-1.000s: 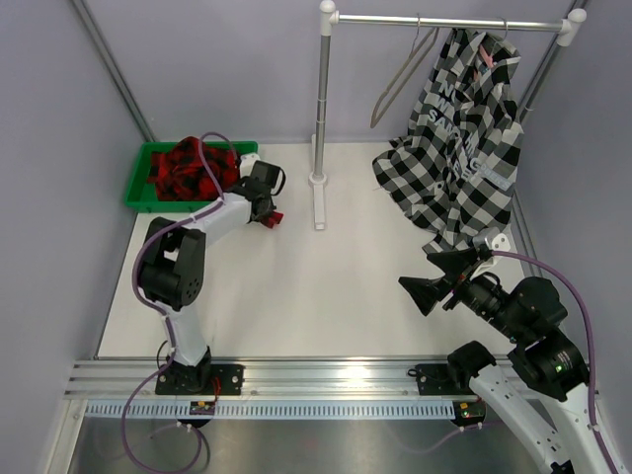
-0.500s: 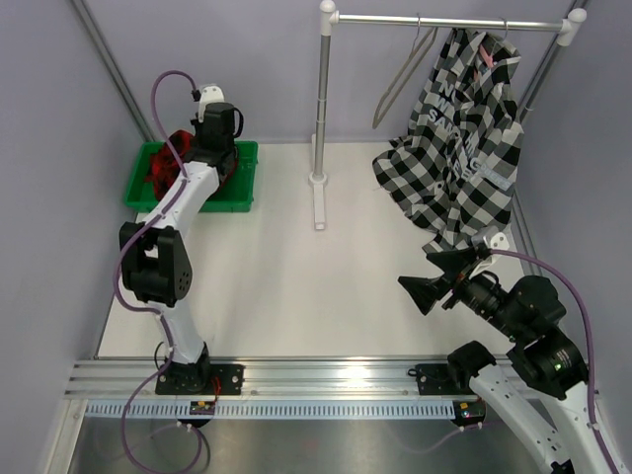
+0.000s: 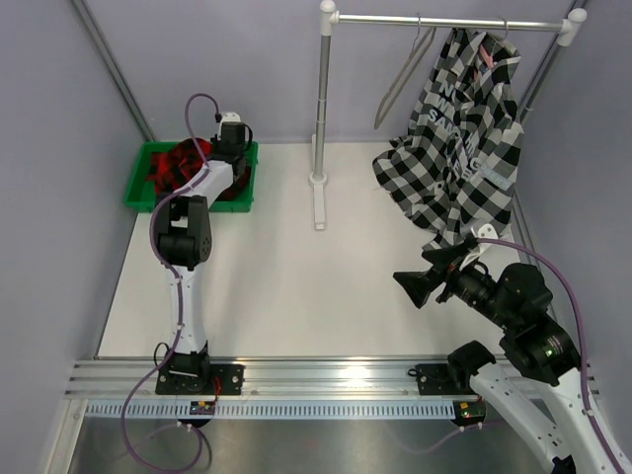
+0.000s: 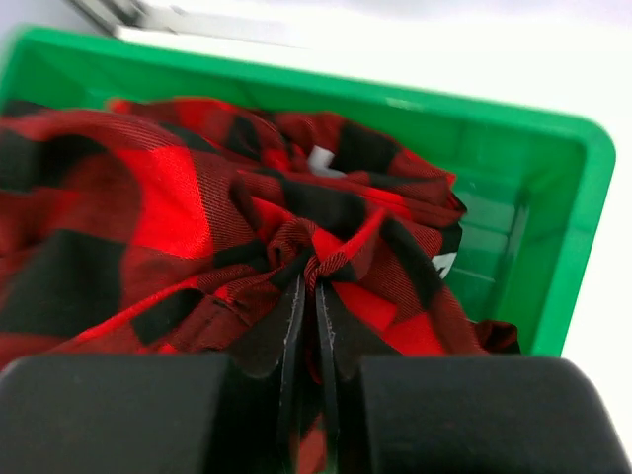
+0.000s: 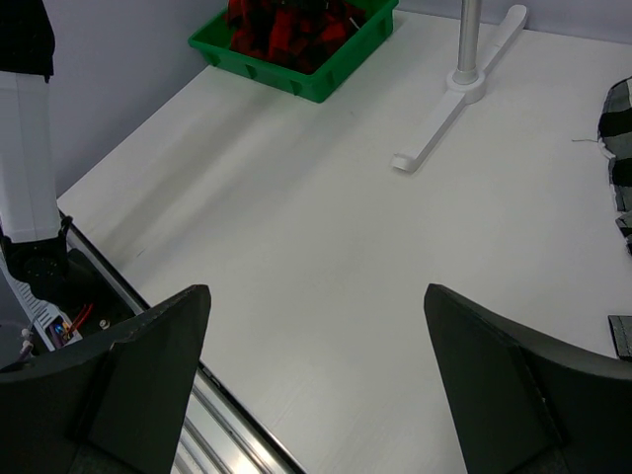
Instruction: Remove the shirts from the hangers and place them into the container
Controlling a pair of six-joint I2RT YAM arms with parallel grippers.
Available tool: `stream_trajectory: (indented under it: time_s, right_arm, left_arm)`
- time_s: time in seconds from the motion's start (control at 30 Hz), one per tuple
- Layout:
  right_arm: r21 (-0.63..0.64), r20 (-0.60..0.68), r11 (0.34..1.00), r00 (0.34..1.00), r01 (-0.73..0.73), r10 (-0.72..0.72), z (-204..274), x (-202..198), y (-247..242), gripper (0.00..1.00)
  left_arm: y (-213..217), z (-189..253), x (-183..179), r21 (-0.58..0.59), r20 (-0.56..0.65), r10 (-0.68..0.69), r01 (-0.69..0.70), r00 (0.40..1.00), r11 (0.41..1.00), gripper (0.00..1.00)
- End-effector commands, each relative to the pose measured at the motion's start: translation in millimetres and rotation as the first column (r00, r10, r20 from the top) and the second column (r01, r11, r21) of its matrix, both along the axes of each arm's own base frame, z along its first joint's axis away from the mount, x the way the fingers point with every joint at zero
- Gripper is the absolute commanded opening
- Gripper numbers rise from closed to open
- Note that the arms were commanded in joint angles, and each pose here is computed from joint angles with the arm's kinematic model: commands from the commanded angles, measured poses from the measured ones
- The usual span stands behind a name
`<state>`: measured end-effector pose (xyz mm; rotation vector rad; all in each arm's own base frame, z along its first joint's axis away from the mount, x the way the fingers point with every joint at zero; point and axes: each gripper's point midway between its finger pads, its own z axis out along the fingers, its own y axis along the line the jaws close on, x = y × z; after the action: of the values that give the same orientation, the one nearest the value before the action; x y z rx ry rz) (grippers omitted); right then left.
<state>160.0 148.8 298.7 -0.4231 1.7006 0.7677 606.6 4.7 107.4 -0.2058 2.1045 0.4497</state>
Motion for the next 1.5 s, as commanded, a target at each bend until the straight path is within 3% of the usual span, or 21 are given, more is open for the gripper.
stream_trajectory:
  time_s: [0.0, 0.1, 0.23, 0.33, 0.47, 0.8, 1.07, 1.23, 1.33, 1.47]
  right_arm:
    - [-0.006, 0.013, 1.000, 1.000, 0.014, -0.014, 3, 4, -1, 0.99]
    - [-0.009, 0.010, 1.000, 1.000, 0.014, -0.014, 2, 5, -1, 0.99]
    - [-0.009, 0.010, 1.000, 1.000, 0.011, -0.011, 2, 5, 0, 1.00]
    - [-0.007, 0.012, 1.000, 1.000, 0.011, -0.011, 3, 4, 0, 1.00]
    - [-0.001, 0.017, 1.000, 1.000, 0.010, -0.010, 4, 3, -1, 1.00]
    - [0.019, 0.043, 1.000, 0.999, 0.005, -0.006, 11, -2, -2, 0.99]
    - [0.028, 0.071, 0.999, 0.997, 0.020, -0.021, 21, -7, -8, 0.99]
    - [0.033, 0.070, 0.999, 0.997, 0.031, -0.033, 21, -13, -13, 1.00]
    - [0.032, 0.065, 0.999, 0.997, 0.040, -0.042, 20, -17, -17, 0.99]
    - [0.043, 0.066, 0.998, 0.997, 0.045, -0.048, 24, -24, -21, 0.99]
  left_arm:
    - [-5, 16, 17, -0.054, 0.064, -0.022, 0.025, 0.998, 0.998, 0.15]
    - [3, 0, 14, -0.051, 0.019, -0.015, 0.016, 1.000, 0.999, 0.21]
    - [14, -4, 8, -0.083, -0.007, 0.004, -0.004, 1.000, 0.997, 0.38]
    - [14, 24, 7, -0.090, 0.037, -0.011, 0.014, 0.999, 0.996, 0.54]
    - [5, 84, 3, -0.128, 0.142, -0.049, 0.068, 0.989, 0.989, 0.67]
    - [-13, 167, -18, -0.208, 0.298, -0.100, 0.167, 0.949, 0.964, 0.85]
    - [-29, 222, -53, -0.282, 0.414, -0.120, 0.253, 0.902, 0.925, 0.93]
    - [-31, 207, -73, -0.295, 0.385, -0.125, 0.250, 0.914, 0.922, 0.93]
    - [-38, 183, -81, -0.322, 0.333, -0.134, 0.246, 0.933, 0.914, 0.89]
    - [-54, 151, -71, -0.362, 0.291, -0.154, 0.258, 0.944, 0.896, 0.74]
